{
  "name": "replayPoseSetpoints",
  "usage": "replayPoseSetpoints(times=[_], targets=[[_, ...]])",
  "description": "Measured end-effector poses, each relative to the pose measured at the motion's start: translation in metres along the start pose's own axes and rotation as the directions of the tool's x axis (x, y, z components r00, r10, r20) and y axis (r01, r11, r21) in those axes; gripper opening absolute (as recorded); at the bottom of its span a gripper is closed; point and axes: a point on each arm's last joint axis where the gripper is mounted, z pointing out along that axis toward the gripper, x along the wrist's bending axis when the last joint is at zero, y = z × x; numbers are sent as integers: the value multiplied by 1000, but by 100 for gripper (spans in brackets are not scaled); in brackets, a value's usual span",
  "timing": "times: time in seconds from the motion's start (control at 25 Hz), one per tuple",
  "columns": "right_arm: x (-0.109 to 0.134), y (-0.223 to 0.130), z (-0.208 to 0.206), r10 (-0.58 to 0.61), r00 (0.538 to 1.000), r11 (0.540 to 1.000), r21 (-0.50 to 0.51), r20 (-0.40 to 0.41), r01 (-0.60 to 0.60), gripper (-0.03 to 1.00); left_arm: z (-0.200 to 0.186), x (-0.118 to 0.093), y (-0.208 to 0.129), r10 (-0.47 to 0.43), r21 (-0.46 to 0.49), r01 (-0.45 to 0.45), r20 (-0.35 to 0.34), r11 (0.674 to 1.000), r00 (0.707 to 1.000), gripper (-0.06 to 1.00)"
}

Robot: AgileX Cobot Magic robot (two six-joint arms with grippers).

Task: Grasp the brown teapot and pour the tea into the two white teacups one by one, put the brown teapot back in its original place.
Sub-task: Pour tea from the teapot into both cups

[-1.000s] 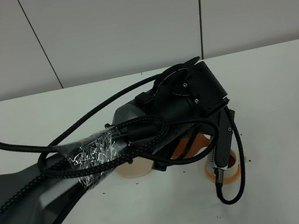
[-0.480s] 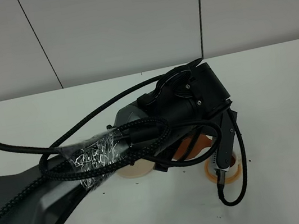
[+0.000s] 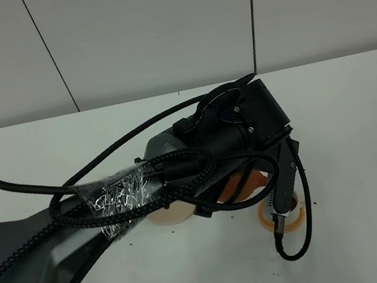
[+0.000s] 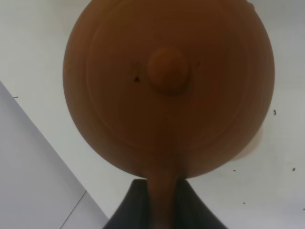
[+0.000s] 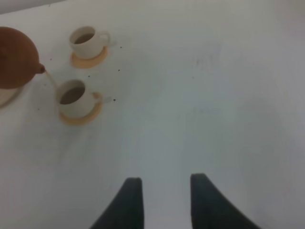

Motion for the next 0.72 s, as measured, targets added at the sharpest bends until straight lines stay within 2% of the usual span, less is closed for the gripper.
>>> replayPoseSetpoints(times=[0.52,0.72], targets=[[0,0,0,0,1000,1000,0,0,0,24,0,-1,1,-6,-6,6,6,1000,1000,17],[0,0,0,0,1000,1000,0,0,0,24,0,0,1,-55,-10,55,1,998,998,17]])
